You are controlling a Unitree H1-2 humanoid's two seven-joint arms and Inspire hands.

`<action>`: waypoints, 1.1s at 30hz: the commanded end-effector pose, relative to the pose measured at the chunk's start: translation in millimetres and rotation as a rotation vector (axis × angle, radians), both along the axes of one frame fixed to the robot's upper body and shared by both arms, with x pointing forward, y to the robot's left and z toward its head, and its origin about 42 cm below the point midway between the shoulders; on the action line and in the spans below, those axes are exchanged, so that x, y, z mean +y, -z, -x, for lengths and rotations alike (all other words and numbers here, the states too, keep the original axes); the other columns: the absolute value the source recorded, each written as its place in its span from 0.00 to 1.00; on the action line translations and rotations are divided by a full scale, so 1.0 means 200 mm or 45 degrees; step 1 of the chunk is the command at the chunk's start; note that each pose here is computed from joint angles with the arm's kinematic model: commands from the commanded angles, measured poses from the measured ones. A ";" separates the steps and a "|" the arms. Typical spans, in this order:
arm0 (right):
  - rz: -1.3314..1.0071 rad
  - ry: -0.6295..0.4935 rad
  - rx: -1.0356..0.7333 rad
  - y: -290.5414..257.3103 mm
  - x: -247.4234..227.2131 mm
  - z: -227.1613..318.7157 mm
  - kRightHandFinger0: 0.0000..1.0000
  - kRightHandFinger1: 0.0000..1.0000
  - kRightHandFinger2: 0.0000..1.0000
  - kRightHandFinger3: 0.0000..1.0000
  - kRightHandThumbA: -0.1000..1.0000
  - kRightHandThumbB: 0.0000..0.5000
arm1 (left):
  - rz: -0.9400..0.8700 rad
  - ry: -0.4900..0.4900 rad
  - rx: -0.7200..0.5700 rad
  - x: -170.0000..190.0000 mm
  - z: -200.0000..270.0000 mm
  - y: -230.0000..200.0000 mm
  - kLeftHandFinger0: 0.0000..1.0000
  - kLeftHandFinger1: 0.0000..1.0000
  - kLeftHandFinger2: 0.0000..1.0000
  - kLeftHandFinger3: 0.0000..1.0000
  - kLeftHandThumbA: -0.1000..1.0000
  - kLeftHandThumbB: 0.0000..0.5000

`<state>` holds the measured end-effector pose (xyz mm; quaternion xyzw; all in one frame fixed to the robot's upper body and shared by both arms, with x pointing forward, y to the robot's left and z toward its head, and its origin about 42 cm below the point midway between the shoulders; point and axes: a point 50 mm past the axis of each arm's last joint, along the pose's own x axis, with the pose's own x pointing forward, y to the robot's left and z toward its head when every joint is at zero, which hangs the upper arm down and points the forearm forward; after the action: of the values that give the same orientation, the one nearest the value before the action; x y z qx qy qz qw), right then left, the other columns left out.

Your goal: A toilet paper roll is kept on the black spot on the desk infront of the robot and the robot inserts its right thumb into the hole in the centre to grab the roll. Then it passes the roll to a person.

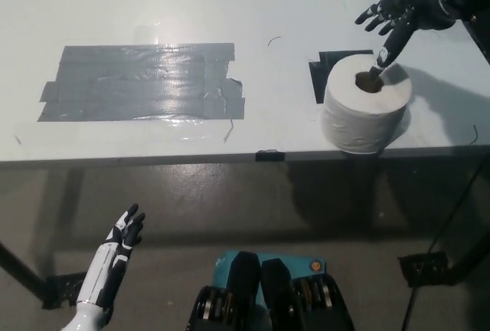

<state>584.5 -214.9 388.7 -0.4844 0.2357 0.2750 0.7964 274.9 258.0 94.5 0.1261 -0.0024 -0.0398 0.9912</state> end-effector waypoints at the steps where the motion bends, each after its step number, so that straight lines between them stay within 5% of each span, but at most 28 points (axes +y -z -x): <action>1: 0.033 -0.063 -0.095 -0.21 0.03 -0.01 1.00 1.00 1.00 1.00 1.00 0.66 | -0.035 0.016 -0.082 0.00 0.00 -0.06 1.00 1.00 1.00 1.00 0.97 0.66; 6: -0.004 -0.060 -0.127 -0.18 0.01 -0.01 1.00 1.00 1.00 1.00 1.00 0.61 | -0.047 0.017 -0.094 0.01 -0.01 -0.07 1.00 1.00 1.00 1.00 0.99 0.66; 12: 0.075 0.024 -0.148 -0.14 0.00 -0.01 1.00 1.00 1.00 1.00 1.00 0.79 | -0.066 0.018 -0.097 0.01 -0.01 -0.07 1.00 1.00 1.00 1.00 1.00 0.67; 19: 0.049 0.043 -0.235 -0.10 -0.02 -0.02 1.00 1.00 1.00 1.00 1.00 0.83 | -0.062 0.016 -0.108 0.00 -0.02 -0.07 1.00 1.00 1.00 1.00 1.00 0.67; 27: 0.053 0.003 -0.208 -0.05 -0.02 -0.01 1.00 1.00 1.00 1.00 1.00 0.74 | -0.043 0.017 -0.110 -0.01 -0.01 -0.07 1.00 1.00 1.00 1.00 1.00 0.67; 30: 0.061 -0.023 -0.177 -0.03 -0.01 -0.01 1.00 1.00 1.00 1.00 1.00 0.61 | -0.050 0.025 -0.109 -0.01 -0.01 -0.07 1.00 1.00 1.00 1.00 1.00 0.67; 33: 0.045 0.004 -0.197 -0.02 0.01 -0.02 1.00 1.00 1.00 1.00 1.00 0.67 | -0.045 0.020 -0.103 -0.01 -0.01 -0.07 1.00 1.00 1.00 1.00 1.00 0.67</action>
<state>583.9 -222.0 363.5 -0.5014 0.2218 0.2482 0.7986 275.5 257.6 95.4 0.1401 -0.0070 -0.0408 0.9893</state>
